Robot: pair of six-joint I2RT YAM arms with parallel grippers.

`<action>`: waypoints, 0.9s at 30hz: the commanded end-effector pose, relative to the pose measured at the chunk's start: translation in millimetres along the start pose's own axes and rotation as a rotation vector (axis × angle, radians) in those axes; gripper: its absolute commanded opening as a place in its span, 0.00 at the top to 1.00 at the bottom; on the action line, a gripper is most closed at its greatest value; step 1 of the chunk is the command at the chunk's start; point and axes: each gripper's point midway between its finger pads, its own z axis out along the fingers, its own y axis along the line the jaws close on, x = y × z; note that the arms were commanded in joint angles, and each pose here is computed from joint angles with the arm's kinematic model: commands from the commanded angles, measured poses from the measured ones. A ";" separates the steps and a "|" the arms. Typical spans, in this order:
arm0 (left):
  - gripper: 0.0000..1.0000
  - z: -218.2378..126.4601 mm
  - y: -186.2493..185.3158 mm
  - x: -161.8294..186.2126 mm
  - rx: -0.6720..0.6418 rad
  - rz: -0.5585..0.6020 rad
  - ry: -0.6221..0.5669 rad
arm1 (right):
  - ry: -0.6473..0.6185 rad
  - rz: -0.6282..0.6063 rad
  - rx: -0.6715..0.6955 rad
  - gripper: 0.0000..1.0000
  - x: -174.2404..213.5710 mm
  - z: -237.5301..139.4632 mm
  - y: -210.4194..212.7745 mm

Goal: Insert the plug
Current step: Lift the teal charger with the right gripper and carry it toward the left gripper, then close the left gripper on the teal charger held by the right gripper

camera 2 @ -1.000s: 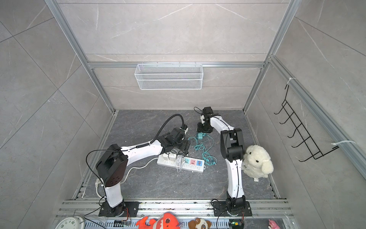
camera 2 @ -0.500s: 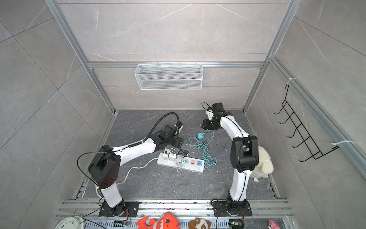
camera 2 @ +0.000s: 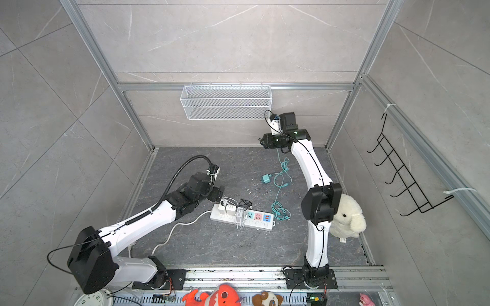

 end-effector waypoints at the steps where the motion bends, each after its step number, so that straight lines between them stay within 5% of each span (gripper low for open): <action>1: 0.11 -20.3 12.5 -3.6 -0.033 -0.068 -0.051 | 0.097 -0.156 -0.120 0.61 13.9 17.0 71.3; 7: 0.12 -33.2 16.1 3.0 -0.025 -0.094 -0.073 | 0.202 -0.287 -0.249 0.63 42.3 28.8 135.6; 15: 0.12 -27.7 6.4 5.4 0.017 -0.034 -0.079 | 0.245 -0.305 -0.332 0.64 84.7 5.9 153.7; 27: 0.13 -13.8 -89.8 -6.7 0.395 0.190 -0.173 | 0.296 -0.285 -0.233 0.63 157.2 -57.4 131.1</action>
